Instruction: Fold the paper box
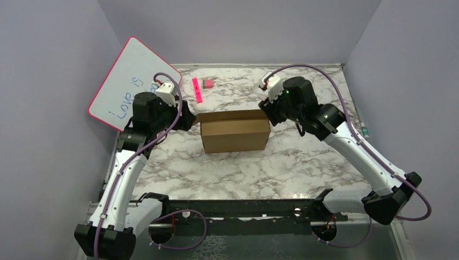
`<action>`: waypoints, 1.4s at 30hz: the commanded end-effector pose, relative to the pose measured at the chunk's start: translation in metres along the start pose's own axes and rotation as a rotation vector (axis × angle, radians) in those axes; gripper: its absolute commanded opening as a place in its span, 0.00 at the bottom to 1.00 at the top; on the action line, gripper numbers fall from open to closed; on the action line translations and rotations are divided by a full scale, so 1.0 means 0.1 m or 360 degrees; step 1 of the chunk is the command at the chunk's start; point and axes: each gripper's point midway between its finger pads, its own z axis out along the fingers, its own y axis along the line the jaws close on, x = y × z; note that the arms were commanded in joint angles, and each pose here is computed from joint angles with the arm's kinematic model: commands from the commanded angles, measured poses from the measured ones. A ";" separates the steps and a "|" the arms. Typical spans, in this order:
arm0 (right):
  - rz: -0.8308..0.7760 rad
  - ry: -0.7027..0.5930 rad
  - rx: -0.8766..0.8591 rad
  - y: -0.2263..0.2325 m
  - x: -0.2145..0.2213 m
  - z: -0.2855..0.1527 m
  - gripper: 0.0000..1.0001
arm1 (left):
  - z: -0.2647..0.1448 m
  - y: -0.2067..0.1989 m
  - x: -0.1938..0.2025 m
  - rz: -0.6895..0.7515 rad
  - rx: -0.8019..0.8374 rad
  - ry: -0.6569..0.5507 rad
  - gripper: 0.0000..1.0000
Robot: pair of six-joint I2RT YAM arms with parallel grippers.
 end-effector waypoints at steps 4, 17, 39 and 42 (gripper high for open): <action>0.0230 0.0001 -0.0004 -0.07 0.27 0.02 0.59 | 0.03 -0.13 -0.16 0.0077 0.0112 -0.0038 0.68; 0.0285 0.0043 0.0018 -0.12 0.44 0.20 0.43 | 0.14 -0.15 -0.09 0.0118 0.0122 0.0021 0.59; 0.0351 0.0007 -0.0093 0.01 0.38 0.18 0.09 | 0.17 -0.32 -0.10 0.0094 0.0198 0.0042 0.37; 0.0378 0.0000 -0.0097 0.03 0.37 0.19 0.07 | 0.16 -0.36 -0.10 0.0077 0.0203 0.0036 0.32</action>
